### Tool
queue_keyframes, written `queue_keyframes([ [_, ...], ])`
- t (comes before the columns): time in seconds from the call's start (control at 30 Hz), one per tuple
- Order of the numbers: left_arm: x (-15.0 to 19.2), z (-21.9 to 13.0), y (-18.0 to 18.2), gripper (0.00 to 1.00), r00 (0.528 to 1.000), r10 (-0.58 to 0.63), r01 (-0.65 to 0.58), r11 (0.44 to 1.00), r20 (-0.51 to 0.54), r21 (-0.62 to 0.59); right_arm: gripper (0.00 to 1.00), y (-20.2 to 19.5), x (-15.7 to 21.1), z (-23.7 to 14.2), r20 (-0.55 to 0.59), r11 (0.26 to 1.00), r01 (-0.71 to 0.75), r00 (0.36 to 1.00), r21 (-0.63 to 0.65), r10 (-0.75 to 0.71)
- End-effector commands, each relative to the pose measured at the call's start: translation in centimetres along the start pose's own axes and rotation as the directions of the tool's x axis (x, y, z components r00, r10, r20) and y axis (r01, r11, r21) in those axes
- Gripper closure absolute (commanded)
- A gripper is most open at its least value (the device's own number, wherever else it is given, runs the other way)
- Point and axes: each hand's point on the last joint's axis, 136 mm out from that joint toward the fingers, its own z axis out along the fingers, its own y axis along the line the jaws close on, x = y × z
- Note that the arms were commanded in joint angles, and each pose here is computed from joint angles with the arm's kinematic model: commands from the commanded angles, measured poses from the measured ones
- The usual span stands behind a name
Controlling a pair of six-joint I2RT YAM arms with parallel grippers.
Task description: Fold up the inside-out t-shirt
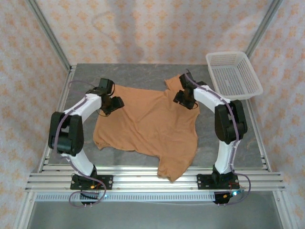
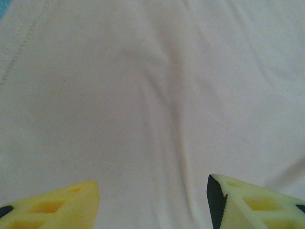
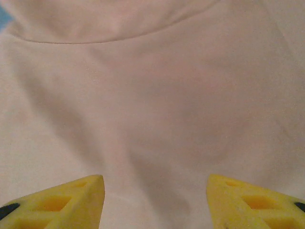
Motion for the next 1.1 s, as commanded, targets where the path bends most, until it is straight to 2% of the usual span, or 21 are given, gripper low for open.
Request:
queue_keyframes([
  [0.0,-1.8,2.6,0.8,0.37,1.000,-0.011,0.012,0.997,0.003,-0.076,0.42,-1.5,-2.5,3.1,0.035,0.996,-0.082,0.996,0.029,0.081],
  [0.23,-5.2,8.2,-0.5,0.37,0.999,-0.030,0.027,0.995,-0.032,-0.098,0.42,-2.3,-7.6,9.0,-0.029,0.988,-0.133,0.990,0.080,0.135],
  [0.37,-7.7,10.3,-2.3,0.38,0.999,-0.020,0.018,0.998,-0.032,-0.061,0.43,-1.4,-12.5,10.8,-0.003,0.987,-0.139,0.990,0.078,0.140],
  [0.47,-10.3,8.9,-3.5,0.38,1.000,0.010,-0.010,1.000,-0.004,-0.020,0.43,-0.7,-16.2,9.9,0.035,0.988,-0.148,0.989,0.047,0.147],
  [0.6,-11.9,1.4,-3.6,0.39,0.995,0.038,-0.036,0.999,0.088,-0.021,0.43,2.4,-18.3,4.0,0.095,0.992,-0.109,0.989,-0.065,0.114],
  [0.73,-8.7,-5.7,-1.6,0.46,0.990,0.022,-0.015,0.999,0.143,-0.049,0.43,4.8,-16.0,-2.2,0.109,0.992,-0.040,0.993,-0.121,0.053],
  [0.8,-5.5,-7.3,0.4,0.50,0.989,-0.022,0.030,0.998,0.148,-0.051,0.43,5.5,-13.4,-5.0,0.110,0.991,-0.010,0.994,-0.136,0.025],
  [0.87,-2.3,-7.5,2.2,0.51,0.988,-0.091,0.097,0.994,0.124,-0.046,0.43,5.4,-10.6,-7.0,0.115,0.989,0.007,0.993,-0.149,0.011],
  [0.97,1.7,-6.6,4.0,0.59,0.980,-0.188,0.191,0.981,0.069,-0.034,0.43,4.8,-5.8,-9.1,0.121,0.982,0.026,0.993,-0.184,-0.004],
  [1.07,3.7,-5.7,5.3,0.62,0.964,-0.256,0.258,0.966,0.069,-0.019,0.43,4.0,-1.3,-10.3,0.122,0.976,0.035,0.993,-0.214,-0.009],
])
